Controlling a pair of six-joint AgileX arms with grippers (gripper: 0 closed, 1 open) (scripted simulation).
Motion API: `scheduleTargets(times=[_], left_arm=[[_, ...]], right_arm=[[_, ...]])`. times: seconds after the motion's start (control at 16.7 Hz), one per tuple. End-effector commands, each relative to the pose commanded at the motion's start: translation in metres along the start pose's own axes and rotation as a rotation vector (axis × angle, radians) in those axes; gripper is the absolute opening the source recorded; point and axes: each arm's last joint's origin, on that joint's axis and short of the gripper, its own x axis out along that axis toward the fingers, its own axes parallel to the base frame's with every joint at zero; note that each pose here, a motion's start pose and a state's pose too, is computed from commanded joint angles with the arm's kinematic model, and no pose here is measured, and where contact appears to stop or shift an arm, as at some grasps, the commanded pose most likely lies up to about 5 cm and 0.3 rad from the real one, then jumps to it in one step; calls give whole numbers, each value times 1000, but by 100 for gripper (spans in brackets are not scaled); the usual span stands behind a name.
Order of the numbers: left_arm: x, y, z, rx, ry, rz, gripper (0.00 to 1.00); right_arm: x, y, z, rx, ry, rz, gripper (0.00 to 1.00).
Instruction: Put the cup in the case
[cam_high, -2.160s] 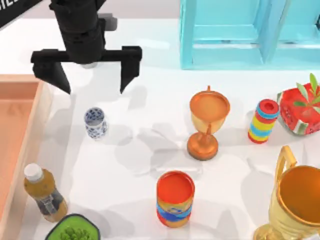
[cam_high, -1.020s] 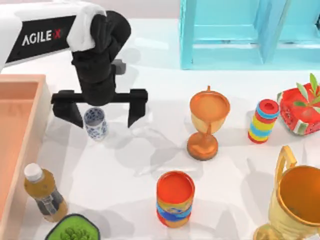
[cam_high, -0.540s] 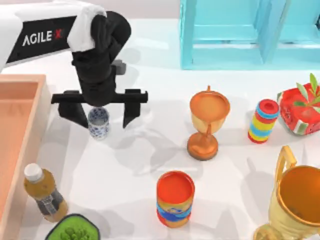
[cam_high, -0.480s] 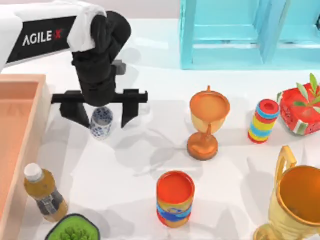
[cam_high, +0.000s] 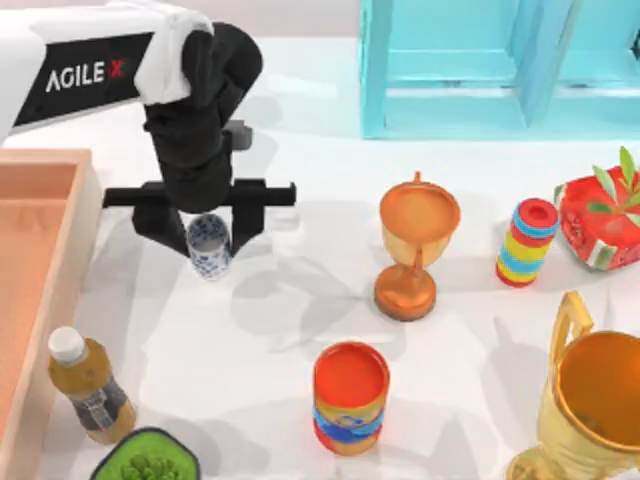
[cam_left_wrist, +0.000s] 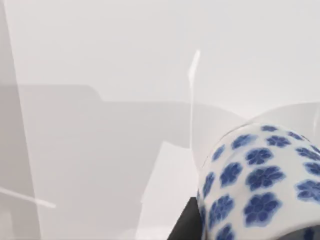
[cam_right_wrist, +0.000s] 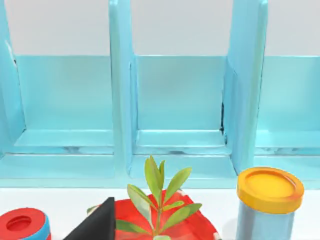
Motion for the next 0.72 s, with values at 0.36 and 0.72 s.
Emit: scheduleTargets(times=[0.36,0.72], left_arm=[[0,0,0,0,0,0,0],[-29,8,-8,59,3,-24,0]], right_arm=[[0,0,0,0,0,0,100],[0,0,0,0,0,0,100]])
